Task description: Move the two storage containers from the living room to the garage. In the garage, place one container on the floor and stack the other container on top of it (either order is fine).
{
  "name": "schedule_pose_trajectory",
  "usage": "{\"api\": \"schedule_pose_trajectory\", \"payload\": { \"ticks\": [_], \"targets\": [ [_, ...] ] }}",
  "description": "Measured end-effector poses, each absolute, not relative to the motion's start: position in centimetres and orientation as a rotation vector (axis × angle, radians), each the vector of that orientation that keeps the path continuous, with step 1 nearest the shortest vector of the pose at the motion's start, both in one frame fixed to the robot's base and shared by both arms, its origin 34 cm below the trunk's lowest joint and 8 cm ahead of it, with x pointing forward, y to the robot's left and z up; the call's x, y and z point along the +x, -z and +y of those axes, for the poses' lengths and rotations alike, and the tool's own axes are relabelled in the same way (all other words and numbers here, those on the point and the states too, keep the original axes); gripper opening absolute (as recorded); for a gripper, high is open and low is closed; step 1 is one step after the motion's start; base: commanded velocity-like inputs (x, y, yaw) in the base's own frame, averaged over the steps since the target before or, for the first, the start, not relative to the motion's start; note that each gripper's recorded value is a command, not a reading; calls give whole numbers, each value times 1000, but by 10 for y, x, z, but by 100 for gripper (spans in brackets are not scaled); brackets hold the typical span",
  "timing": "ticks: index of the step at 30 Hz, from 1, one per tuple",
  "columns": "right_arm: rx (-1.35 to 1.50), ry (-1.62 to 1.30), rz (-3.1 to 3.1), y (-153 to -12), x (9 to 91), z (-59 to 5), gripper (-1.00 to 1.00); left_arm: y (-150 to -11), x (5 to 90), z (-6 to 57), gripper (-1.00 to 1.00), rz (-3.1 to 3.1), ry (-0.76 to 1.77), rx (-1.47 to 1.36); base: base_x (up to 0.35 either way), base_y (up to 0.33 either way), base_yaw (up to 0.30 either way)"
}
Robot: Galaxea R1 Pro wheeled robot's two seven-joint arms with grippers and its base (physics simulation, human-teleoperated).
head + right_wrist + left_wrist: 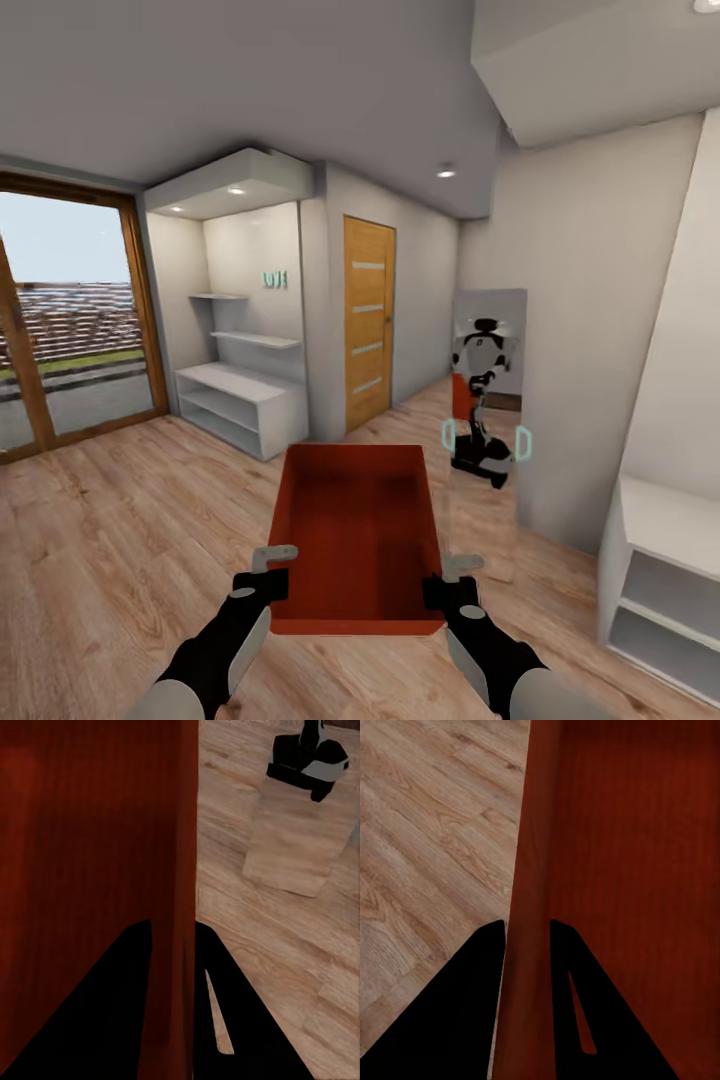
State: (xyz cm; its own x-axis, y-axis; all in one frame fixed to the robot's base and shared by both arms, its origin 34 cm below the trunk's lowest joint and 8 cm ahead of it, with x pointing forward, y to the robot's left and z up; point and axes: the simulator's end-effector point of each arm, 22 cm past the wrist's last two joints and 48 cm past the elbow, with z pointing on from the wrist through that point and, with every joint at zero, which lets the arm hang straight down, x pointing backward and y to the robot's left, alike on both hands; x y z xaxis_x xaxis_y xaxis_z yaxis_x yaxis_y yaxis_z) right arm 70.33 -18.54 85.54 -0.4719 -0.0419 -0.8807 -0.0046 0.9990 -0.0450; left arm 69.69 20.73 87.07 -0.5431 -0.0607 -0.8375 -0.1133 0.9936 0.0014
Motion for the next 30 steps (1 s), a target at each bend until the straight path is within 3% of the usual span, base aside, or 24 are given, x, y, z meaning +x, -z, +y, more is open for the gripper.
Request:
{"api": "schedule_pose_trajectory", "payload": {
  "ticks": [22, 30],
  "targets": [
    [-32, 44, 2062, -856, 703, -186, -100, -871, 697, 207, -100, 2146, -68, -121, 326, 0, 272],
    [-33, 43, 2062, -855, 703, -186, -100, -871, 697, 207, -100, 2147, -68, -121, 326, 0, 79]
  ]
}}
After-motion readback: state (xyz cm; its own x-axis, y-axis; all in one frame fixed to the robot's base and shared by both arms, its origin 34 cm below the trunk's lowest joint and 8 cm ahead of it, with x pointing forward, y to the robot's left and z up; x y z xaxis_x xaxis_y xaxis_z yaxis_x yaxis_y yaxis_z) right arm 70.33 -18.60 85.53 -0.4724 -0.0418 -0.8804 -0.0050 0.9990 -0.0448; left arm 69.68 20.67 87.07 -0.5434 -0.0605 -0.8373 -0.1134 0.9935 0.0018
